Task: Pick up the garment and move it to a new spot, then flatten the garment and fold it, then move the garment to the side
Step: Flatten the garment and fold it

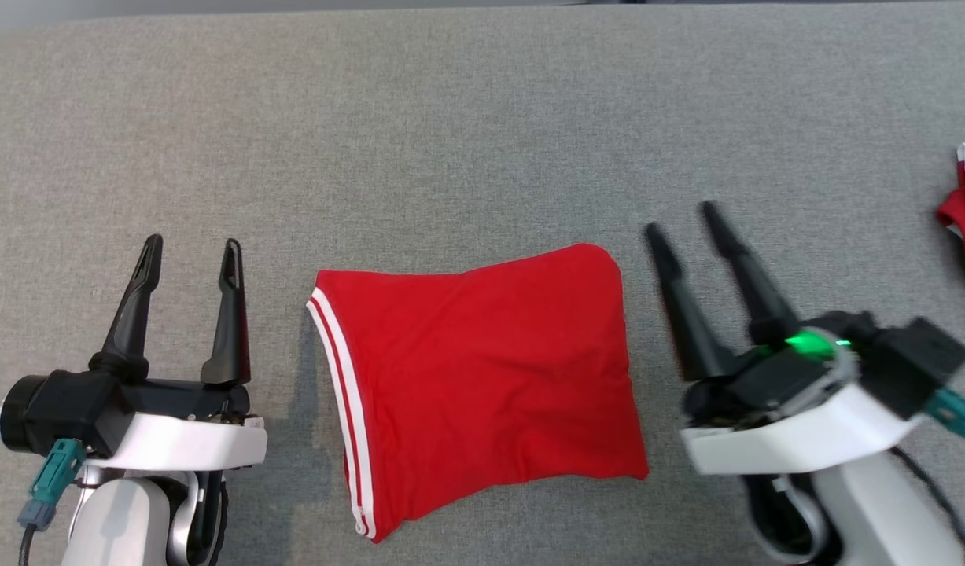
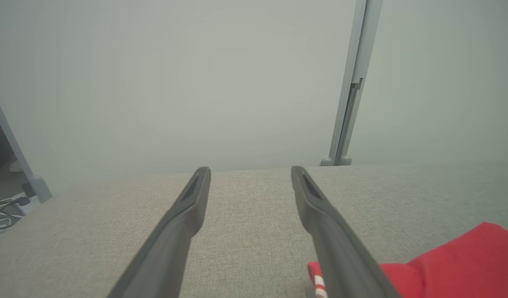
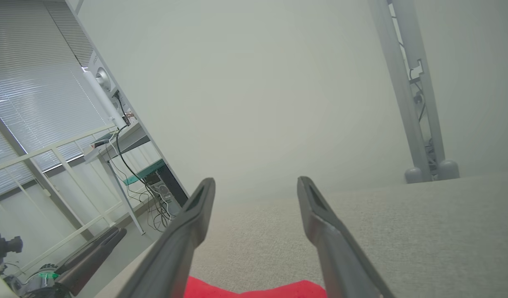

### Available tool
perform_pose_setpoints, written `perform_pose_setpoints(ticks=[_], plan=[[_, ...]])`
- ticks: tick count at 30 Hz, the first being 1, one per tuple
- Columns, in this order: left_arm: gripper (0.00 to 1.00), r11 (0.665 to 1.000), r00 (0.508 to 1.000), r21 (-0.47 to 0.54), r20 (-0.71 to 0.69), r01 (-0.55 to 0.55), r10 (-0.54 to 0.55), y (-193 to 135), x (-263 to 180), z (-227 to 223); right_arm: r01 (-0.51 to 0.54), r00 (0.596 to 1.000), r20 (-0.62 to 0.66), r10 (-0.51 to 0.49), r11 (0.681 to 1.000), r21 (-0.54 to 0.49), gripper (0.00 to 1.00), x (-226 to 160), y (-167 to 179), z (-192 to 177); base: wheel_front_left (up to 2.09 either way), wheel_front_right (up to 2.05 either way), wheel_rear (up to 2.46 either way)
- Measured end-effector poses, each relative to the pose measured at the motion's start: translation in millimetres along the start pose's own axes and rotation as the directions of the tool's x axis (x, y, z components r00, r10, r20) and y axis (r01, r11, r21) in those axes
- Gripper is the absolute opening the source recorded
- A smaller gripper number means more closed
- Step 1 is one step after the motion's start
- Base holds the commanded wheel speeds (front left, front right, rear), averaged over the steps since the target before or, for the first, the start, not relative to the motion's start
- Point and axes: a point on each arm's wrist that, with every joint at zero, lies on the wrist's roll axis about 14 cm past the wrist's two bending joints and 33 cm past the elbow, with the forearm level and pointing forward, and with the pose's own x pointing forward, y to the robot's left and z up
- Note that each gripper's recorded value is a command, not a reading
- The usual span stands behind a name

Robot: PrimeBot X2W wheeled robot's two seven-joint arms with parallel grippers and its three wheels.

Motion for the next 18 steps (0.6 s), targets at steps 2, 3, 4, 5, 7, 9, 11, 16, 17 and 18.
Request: perform_pose_setpoints(ticks=[2, 3, 4, 5, 7, 9, 11, 16, 17, 18], plan=[[1.00, 1.000, 1.000, 0.000, 0.009, -0.006, 0.006, 0.8, -0.7, 3.2, 0.061, 0.998, 0.031, -0.059, 0.995, -0.077, 1.00, -8.5, -21.0, 15.4, 0.00, 0.00, 0.00], [1.00, 1.000, 1.000, 0.001, 0.015, -0.007, 0.007, 1.1, -0.7, 5.5, 0.089, 0.995, 0.042, -0.085, 0.991, -0.104, 1.00, -13.3, -30.0, 21.8, 0.00, 0.00, 0.00], [1.00, 1.000, 1.000, 0.000, 0.022, -0.009, 0.009, 1.1, -0.9, 7.9, 0.115, 0.993, 0.048, -0.109, 0.982, -0.148, 1.00, -18.7, -39.3, 27.7, 0.00, 0.00, 0.00], [1.00, 1.000, 1.000, 0.002, 0.026, -0.013, 0.013, 2.1, -1.3, 9.8, 0.141, 0.990, 0.047, -0.134, 0.969, -0.201, 1.00, -24.4, -49.2, 33.2, 0.00, 0.00, 0.00], [1.00, 1.000, 0.999, 0.004, 0.033, -0.014, 0.014, 2.1, -3.5, 12.8, 0.186, 0.983, 0.044, -0.181, 0.946, -0.264, 1.00, -35.4, -64.5, 41.3, 0.00, 0.00, 0.00], [1.00, 1.000, 0.999, 0.004, 0.033, -0.018, 0.018, 2.6, -7.1, 14.0, 0.223, 0.974, 0.040, -0.222, 0.921, -0.318, 1.00, -45.9, -76.7, 47.7, 0.00, 0.00, 0.00], [1.00, 1.000, 0.999, 0.004, 0.043, -0.019, 0.019, 2.6, -8.9, 18.1, 0.250, 0.966, 0.024, -0.259, 0.899, -0.359, 1.00, -55.5, -85.3, 49.4, 0.00, 0.00, 0.00], [1.00, 1.000, 0.999, 0.005, 0.042, -0.028, 0.028, 2.8, -20.8, 20.9, 0.309, 0.944, 0.014, -0.329, 0.869, -0.387, 1.00, -77.4, -96.3, 53.0, 0.00, 0.00, 0.00], [1.00, 1.000, 0.999, 0.004, 0.044, -0.029, 0.029, 2.6, -22.6, 22.0, 0.315, 0.941, 0.012, -0.338, 0.866, -0.389, 1.00, -80.6, -96.9, 53.1, 0.00, 0.00, 0.00], [1.00, 1.000, 0.999, 0.004, 0.046, -0.030, 0.030, 2.6, -24.4, 23.1, 0.320, 0.939, 0.007, -0.345, 0.865, -0.387, 1.00, -83.2, -96.9, 52.6, 0.00, 0.00, 0.00]])
